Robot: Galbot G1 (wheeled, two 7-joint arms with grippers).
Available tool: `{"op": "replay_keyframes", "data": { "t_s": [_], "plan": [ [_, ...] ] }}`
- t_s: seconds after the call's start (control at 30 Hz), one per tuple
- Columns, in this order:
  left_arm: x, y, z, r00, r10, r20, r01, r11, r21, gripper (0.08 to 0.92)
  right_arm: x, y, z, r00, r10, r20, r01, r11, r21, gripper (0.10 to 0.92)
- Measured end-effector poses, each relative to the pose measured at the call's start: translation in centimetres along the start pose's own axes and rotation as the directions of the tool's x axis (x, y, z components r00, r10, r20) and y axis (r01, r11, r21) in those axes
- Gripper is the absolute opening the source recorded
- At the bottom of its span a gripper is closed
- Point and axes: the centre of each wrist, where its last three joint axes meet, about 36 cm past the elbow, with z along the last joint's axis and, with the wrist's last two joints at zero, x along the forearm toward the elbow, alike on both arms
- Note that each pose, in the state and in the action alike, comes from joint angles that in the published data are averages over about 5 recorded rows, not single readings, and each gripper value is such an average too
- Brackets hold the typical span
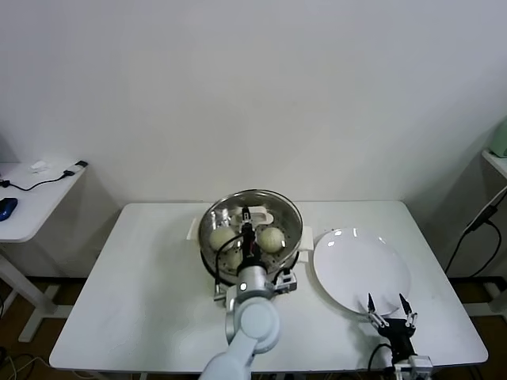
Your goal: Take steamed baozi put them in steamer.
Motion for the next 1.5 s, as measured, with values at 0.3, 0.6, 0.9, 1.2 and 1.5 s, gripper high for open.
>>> {"op": "replay_keyframes", "data": {
  "t_s": [0.3, 0.6, 0.9, 1.2, 1.5],
  "plan": [
    [-0.2, -0.9, 0.3, 0.9999, 0.002, -0.010, -0.002, 1.000, -0.027, 0.129, 0.0, 0.0, 0.0, 1.000, 0.000, 0.006, 0.000, 1.000, 0.005, 0.823],
    [-0.2, -1.4, 0.8, 1.0000, -0.003, -0.004, 0.003, 0.999, -0.053, 0.129, 0.0, 0.0, 0.3, 1.000, -0.010, 0.013, 0.010, 1.000, 0.015, 0.823],
    [0.6, -1.2, 1.0, 0.9998, 0.003, 0.021, -0.002, 0.999, -0.051, 0.307, -0.2, 0.1, 0.3, 1.000, -0.014, 0.021, 0.013, 1.000, 0.018, 0.823],
    [1.9, 0.2, 1.8, 0.9979, -0.010, 0.064, 0.011, 1.000, -0.021, 0.567, -0.4, 0.3, 0.0, 1.000, -0.020, 0.023, 0.020, 1.000, 0.019, 0.823],
    [3.4, 2.3, 4.5, 0.9891, -0.052, 0.138, 0.039, 0.994, 0.100, 0.802, -0.5, 1.1, -0.1, 0.999, -0.028, 0.028, 0.028, 1.000, -0.007, 0.823]
  ]
}}
